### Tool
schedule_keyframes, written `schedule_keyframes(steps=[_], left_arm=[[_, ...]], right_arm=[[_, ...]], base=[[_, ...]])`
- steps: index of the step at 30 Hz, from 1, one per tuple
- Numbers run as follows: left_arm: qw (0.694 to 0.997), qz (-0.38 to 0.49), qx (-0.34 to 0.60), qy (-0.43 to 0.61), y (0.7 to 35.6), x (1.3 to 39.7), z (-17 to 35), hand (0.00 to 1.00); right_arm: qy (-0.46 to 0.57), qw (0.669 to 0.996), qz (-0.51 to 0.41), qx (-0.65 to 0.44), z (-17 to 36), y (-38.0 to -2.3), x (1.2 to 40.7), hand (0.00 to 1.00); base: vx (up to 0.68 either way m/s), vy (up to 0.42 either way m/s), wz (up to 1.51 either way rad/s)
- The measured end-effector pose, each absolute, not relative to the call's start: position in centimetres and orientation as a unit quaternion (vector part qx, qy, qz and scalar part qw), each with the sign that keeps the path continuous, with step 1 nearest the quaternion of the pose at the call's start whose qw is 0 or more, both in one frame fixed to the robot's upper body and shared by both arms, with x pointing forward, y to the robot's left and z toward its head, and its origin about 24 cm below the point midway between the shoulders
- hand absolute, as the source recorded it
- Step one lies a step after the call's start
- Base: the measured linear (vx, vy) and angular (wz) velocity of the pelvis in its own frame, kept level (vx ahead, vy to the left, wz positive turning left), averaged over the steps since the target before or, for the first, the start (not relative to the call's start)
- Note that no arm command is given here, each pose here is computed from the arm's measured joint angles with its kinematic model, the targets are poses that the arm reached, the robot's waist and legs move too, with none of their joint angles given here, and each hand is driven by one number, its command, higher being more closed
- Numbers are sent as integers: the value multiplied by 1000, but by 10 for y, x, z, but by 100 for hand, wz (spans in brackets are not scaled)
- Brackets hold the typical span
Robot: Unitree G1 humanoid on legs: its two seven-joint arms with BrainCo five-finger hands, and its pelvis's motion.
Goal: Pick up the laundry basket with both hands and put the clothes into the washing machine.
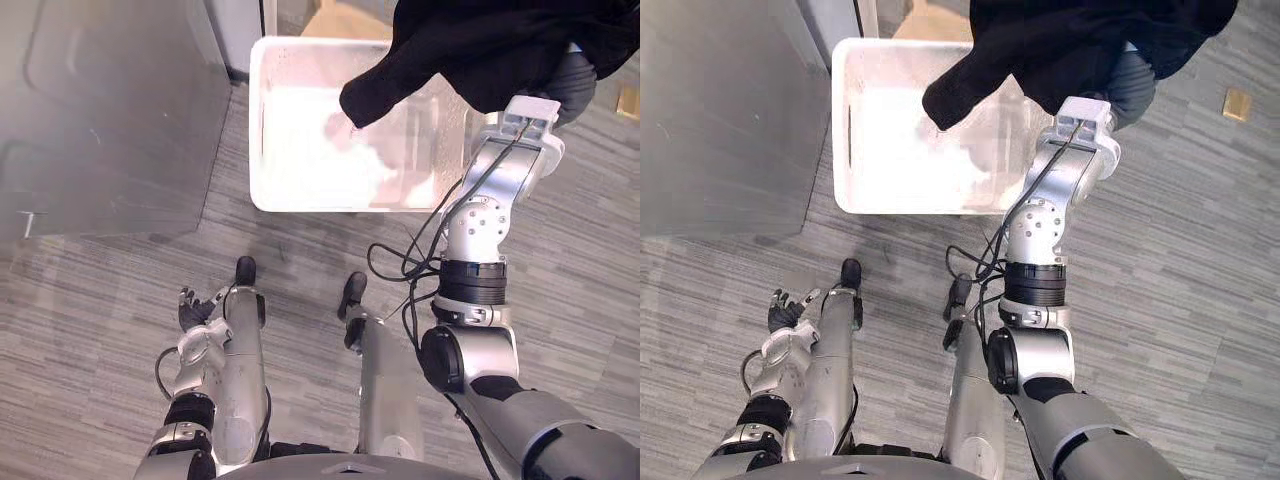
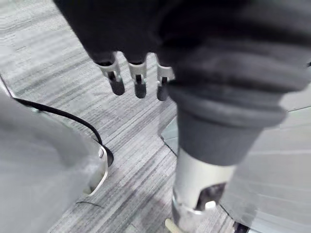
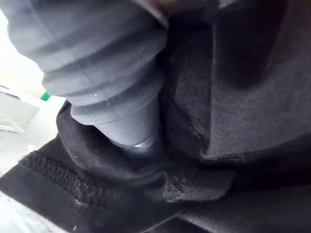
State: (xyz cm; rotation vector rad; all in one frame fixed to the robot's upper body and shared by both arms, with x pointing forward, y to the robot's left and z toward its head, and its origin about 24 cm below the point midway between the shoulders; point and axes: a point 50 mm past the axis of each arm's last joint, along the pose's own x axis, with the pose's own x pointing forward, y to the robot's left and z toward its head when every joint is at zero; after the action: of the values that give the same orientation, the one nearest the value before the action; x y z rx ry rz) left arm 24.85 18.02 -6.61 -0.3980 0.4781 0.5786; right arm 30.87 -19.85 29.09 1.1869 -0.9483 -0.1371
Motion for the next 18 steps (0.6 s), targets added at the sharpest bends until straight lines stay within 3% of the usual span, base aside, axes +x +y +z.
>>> schedule_keyframes(steps=[4,9,14,18], left_arm=[[891,289,-213,279,175,224,-88,0],[841,355,-232,336,194,179,-117,0],[753,468,-350,302,223,144,-124,0],[787,485,-349,153,256,163,-74,0]], right_arm=[[-418,726,-65,543,269,-193,299,100],[-358,750,-101,547,209,-186,287,100],[-297,778,-161,530,148,-196,260,100],[-299,782,-181,516,137,-208,253,100]], base=[[80,-43,23],[127,-48,20],[154,-54,19],[83,-63,-5]])
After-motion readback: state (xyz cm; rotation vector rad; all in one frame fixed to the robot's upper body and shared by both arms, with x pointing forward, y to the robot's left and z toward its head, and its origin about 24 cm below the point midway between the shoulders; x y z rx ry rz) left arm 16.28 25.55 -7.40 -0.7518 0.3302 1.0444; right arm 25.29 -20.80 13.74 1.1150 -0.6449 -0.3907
